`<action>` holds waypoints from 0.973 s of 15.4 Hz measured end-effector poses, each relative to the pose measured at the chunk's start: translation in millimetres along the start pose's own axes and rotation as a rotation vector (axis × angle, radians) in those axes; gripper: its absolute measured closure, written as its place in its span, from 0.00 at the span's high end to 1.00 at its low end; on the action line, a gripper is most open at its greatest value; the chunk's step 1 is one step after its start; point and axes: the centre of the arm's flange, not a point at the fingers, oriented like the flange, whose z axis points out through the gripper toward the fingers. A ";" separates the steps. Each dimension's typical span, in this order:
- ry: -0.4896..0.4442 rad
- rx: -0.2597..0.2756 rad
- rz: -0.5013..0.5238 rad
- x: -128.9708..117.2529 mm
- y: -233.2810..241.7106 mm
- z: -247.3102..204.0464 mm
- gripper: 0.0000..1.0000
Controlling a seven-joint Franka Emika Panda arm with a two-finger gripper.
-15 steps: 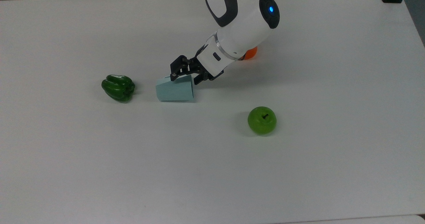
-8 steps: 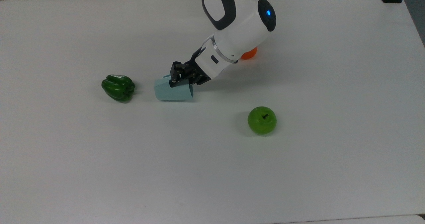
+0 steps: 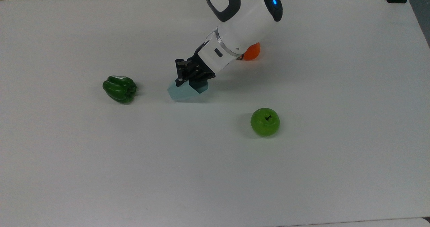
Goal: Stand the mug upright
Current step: 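Rotate the held mug upward so its base rests on the table, then open the gripper and lift it away from the upright mug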
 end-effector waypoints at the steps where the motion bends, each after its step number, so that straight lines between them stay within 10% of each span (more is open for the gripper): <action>1: -0.002 0.012 0.015 -0.2 1.0 -1.2 0.04; 4: 0.012 0.112 0.118 2.9 4.2 -4.1 0.04; 11: -0.010 0.559 0.372 8.4 60.8 13.1 0.04; 15: 0.015 0.610 0.361 9.0 71.0 13.3 0.13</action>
